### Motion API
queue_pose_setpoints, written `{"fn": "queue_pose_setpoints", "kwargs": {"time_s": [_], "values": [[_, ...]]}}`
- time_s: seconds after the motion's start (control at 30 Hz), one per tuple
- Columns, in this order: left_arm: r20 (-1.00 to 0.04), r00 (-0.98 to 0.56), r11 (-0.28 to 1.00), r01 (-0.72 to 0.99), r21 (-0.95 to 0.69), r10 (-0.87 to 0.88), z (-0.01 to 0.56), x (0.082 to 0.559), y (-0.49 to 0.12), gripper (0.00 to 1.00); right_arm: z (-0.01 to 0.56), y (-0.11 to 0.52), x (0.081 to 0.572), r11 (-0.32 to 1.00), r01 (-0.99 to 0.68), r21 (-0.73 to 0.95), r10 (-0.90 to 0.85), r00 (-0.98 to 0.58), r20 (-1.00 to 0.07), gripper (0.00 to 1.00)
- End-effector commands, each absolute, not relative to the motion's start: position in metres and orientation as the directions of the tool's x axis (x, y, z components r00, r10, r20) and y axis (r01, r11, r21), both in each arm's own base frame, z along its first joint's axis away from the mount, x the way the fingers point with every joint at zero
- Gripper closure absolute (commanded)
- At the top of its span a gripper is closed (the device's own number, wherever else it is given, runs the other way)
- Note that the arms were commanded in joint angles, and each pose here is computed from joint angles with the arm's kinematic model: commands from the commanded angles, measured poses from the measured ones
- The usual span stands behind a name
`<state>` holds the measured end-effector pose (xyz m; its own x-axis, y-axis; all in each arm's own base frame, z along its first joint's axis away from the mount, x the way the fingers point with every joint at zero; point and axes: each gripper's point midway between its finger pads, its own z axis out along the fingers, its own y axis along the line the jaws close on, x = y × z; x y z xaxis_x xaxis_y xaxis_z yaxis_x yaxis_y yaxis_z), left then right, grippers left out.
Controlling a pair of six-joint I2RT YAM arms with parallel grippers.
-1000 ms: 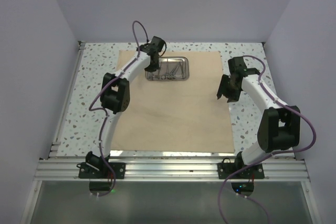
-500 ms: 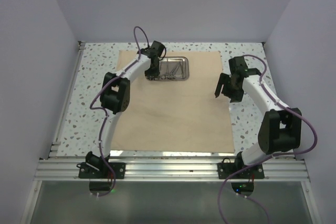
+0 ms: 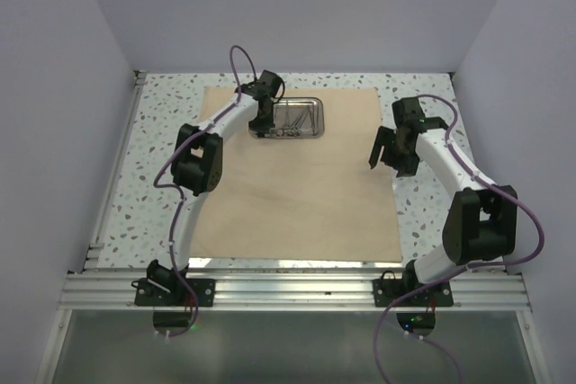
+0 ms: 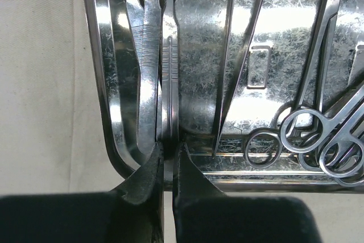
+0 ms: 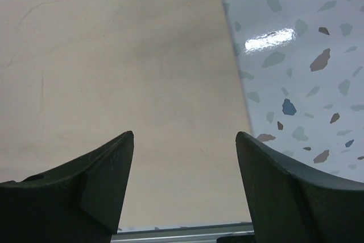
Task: Open and lay out the surgical kit
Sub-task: Pick up the medical item from the container.
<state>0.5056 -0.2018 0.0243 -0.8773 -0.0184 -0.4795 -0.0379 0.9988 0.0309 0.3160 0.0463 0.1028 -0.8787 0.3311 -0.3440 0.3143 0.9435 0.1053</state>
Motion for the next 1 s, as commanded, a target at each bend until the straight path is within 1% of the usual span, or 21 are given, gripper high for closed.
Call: {"fn": "queue_pose_setpoints", "kwargs": {"time_s": [0.0, 0.13, 0.33, 0.43, 0.47, 0.5, 0.53, 0.63, 0.67, 0.7, 0.73, 0.77, 0.8, 0.83, 0.87, 0.93, 0.97], "values": [[-0.448, -0.894, 1.000, -0.016, 0.027, -0.002, 0.010, 0.500, -0.203, 1.00, 0.111, 0.042, 0.319, 0.945, 0.314, 0.096, 0.327, -0.873, -0.362, 0.23], [-0.475, -0.880, 1.000, -0.023, 0.012, -0.014, 0.026, 0.507, -0.203, 1.00, 0.111, 0.043, 0.319, 0.944, 0.314, 0.100, 0.329, -0.872, -0.362, 0.24], [-0.562, -0.826, 0.999, -0.033, -0.005, -0.030, 0.075, 0.519, -0.200, 1.00, 0.115, 0.046, 0.317, 0.941, 0.318, 0.118, 0.339, -0.868, -0.363, 0.22], [-0.603, -0.796, 0.999, -0.054, -0.007, -0.047, 0.104, 0.518, -0.195, 1.00, 0.122, 0.045, 0.315, 0.939, 0.322, 0.124, 0.344, -0.861, -0.374, 0.11], [-0.627, -0.776, 0.997, -0.069, -0.014, -0.063, 0.121, 0.516, -0.192, 1.00, 0.124, 0.045, 0.315, 0.937, 0.326, 0.125, 0.349, -0.858, -0.378, 0.02], [-0.626, -0.776, 0.997, -0.080, -0.011, -0.069, 0.124, 0.512, -0.189, 1.00, 0.127, 0.045, 0.313, 0.934, 0.332, 0.129, 0.356, -0.853, -0.381, 0.02], [-0.644, -0.760, 0.996, -0.089, -0.024, -0.083, 0.141, 0.508, -0.187, 1.00, 0.128, 0.045, 0.312, 0.933, 0.334, 0.133, 0.359, -0.851, -0.384, 0.02], [-0.633, -0.767, 0.994, -0.111, -0.025, -0.101, 0.144, 0.488, -0.179, 1.00, 0.128, 0.044, 0.311, 0.927, 0.348, 0.141, 0.375, -0.839, -0.395, 0.02], [-0.658, -0.743, 0.992, -0.117, -0.048, -0.119, 0.164, 0.481, -0.177, 1.00, 0.129, 0.045, 0.311, 0.926, 0.348, 0.149, 0.378, -0.836, -0.397, 0.02], [-0.629, -0.769, 0.992, -0.122, -0.025, -0.110, 0.149, 0.465, -0.170, 1.00, 0.130, 0.045, 0.311, 0.925, 0.348, 0.150, 0.379, -0.834, -0.402, 0.02], [-0.627, -0.771, 0.992, -0.125, -0.025, -0.113, 0.148, 0.456, -0.166, 1.00, 0.132, 0.044, 0.311, 0.925, 0.349, 0.148, 0.379, -0.833, -0.403, 0.02], [-0.653, -0.746, 0.990, -0.125, -0.057, -0.132, 0.165, 0.448, -0.164, 1.00, 0.134, 0.042, 0.309, 0.926, 0.351, 0.137, 0.376, -0.832, -0.408, 0.02], [-0.613, -0.782, 0.992, -0.126, -0.031, -0.118, 0.142, 0.427, -0.156, 1.00, 0.139, 0.042, 0.311, 0.926, 0.351, 0.139, 0.376, -0.826, -0.420, 0.02], [-0.628, -0.768, 0.991, -0.123, -0.051, -0.127, 0.152, 0.415, -0.153, 1.00, 0.142, 0.041, 0.311, 0.925, 0.352, 0.142, 0.378, -0.820, -0.429, 0.02], [-0.584, -0.802, 0.991, -0.120, -0.051, -0.127, 0.125, 0.394, -0.149, 1.00, 0.148, 0.041, 0.311, 0.923, 0.354, 0.148, 0.382, -0.810, -0.445, 0.02], [-0.586, -0.800, 0.992, -0.092, -0.091, -0.129, 0.124, 0.372, -0.153, 1.00, 0.153, 0.040, 0.310, 0.921, 0.359, 0.153, 0.388, -0.801, -0.456, 0.01], [-0.575, -0.806, 0.990, -0.089, -0.114, -0.138, 0.118, 0.362, -0.156, 1.00, 0.153, 0.041, 0.306, 0.916, 0.369, 0.156, 0.399, -0.803, -0.443, 0.01]]}}
